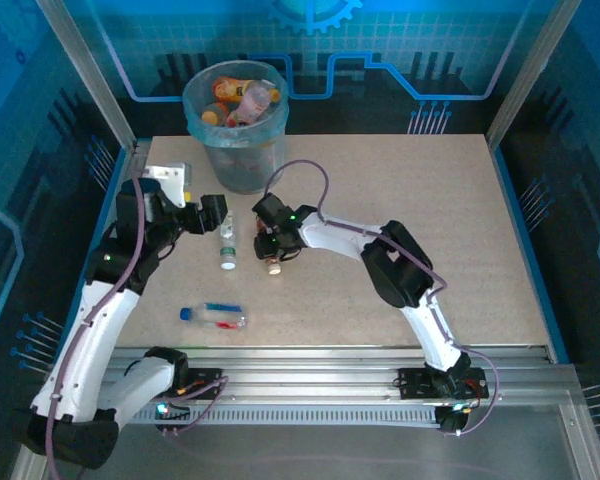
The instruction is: Put the plastic bottles in the bin
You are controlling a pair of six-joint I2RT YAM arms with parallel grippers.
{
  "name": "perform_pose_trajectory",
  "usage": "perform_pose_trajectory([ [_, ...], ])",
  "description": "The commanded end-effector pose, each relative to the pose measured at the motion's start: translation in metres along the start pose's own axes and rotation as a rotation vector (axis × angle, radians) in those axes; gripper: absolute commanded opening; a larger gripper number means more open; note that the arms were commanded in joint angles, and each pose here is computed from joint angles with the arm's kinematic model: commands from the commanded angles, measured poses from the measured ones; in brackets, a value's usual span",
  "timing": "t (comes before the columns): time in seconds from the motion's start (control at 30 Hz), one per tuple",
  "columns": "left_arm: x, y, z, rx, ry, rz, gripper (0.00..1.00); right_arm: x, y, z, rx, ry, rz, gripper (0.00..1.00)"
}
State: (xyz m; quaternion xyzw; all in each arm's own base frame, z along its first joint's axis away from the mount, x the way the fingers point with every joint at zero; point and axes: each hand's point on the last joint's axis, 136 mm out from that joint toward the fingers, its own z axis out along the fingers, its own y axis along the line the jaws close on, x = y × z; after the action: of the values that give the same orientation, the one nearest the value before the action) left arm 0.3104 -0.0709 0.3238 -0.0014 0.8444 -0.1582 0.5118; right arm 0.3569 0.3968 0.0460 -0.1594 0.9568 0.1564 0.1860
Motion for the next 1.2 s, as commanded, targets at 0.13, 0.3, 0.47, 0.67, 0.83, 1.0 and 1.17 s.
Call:
perform_pose_trajectory([
  [0.13,-0.020,-0.023,0.006,0.107,0.021,-0.191,0.85,-0.028,0.035,-0.095,-0.227,-0.237,-0.131,0.43],
  [0.3,-0.023,-0.046,0.022,0.245,0.065,-0.277,0.85,-0.030,0.066,-0.152,-0.423,-0.373,-0.249,0.42],
  [0.47,-0.019,-0.072,0.028,0.405,0.119,-0.303,0.85,-0.029,0.090,-0.196,-0.535,-0.487,-0.368,0.43],
  [0.67,-0.008,-0.079,0.032,0.432,0.165,-0.313,0.81,-0.024,0.104,-0.222,-0.598,-0.541,-0.411,0.42],
  [0.83,0.001,-0.085,0.032,0.450,0.200,-0.289,0.80,-0.023,0.107,-0.233,-0.619,-0.579,-0.409,0.43],
  [1.0,0.005,-0.091,0.030,0.468,0.218,-0.276,0.68,-0.026,0.107,-0.236,-0.616,-0.595,-0.403,0.46],
  [1.17,-0.001,-0.091,0.028,0.458,0.204,-0.283,0.56,-0.031,0.103,-0.236,-0.582,-0.607,-0.399,0.51],
])
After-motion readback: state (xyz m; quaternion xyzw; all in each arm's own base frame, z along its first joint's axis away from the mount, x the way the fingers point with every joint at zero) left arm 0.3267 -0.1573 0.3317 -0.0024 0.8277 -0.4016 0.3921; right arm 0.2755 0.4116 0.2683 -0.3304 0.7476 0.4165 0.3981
